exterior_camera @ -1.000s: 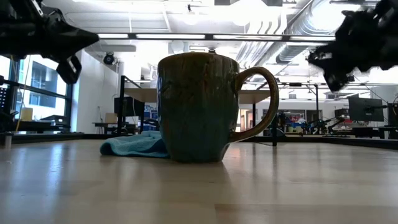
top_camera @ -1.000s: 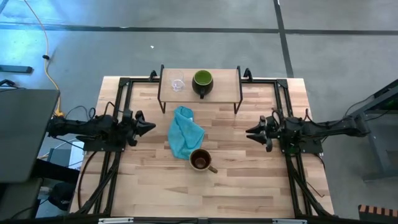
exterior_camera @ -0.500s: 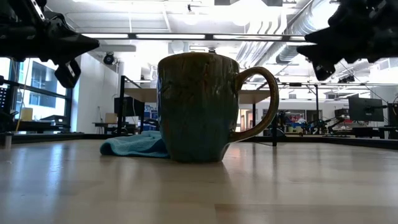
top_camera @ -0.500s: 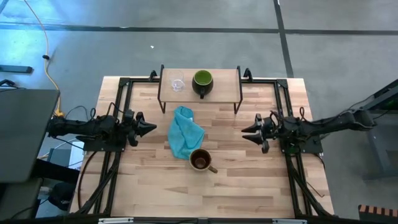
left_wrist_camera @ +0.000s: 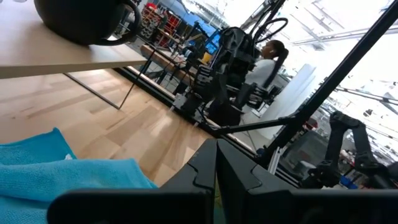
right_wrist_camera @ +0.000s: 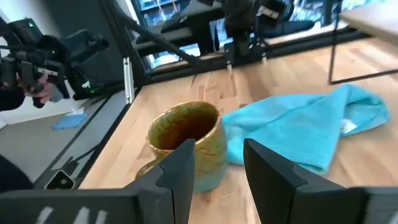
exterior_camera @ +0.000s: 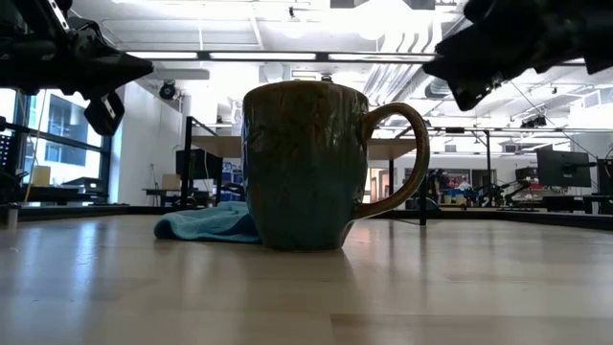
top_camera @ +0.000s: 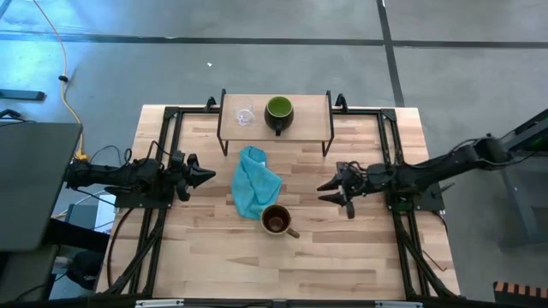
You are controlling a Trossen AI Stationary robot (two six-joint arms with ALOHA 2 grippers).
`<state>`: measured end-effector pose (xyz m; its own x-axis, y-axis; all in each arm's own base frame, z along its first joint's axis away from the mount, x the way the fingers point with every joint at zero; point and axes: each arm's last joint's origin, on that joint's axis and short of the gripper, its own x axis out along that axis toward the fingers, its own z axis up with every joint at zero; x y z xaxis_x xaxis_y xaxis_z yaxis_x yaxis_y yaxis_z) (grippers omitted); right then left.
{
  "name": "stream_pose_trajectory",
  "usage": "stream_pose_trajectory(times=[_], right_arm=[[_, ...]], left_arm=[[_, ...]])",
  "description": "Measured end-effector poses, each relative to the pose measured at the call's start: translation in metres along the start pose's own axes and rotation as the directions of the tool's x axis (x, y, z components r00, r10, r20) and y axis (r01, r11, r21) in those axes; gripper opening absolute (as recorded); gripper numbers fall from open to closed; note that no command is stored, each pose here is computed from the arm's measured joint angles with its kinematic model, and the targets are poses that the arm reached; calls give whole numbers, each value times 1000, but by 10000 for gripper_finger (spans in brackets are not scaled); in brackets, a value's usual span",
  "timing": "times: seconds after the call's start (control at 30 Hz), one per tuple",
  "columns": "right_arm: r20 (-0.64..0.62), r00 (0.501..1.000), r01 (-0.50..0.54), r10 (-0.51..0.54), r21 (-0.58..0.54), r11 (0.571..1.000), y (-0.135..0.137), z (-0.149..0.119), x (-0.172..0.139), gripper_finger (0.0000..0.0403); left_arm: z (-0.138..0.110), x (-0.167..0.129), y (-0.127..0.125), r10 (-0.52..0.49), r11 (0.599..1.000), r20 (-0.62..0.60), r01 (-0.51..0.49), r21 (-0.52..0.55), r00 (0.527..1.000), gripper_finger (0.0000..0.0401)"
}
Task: Stack small to large cups/mugs on shelf
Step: Put the brown mug on the shelf
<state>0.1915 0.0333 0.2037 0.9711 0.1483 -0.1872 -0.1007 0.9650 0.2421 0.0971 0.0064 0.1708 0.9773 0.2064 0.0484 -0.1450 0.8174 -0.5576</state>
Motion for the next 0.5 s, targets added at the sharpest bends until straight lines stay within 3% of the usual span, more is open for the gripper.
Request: stream_pose_trajectory(times=[0.3, 0.5], right_arm=[[-142, 989, -24, 32, 57, 998, 21, 5, 31, 128], [-171, 982, -57, 75, 104, 993, 43, 14, 43, 128]], left_arm=[[0, 0, 0, 0, 1000, 0, 0, 0, 1000, 0], [0, 0, 0, 2, 1000, -2, -2, 1, 1000, 0]])
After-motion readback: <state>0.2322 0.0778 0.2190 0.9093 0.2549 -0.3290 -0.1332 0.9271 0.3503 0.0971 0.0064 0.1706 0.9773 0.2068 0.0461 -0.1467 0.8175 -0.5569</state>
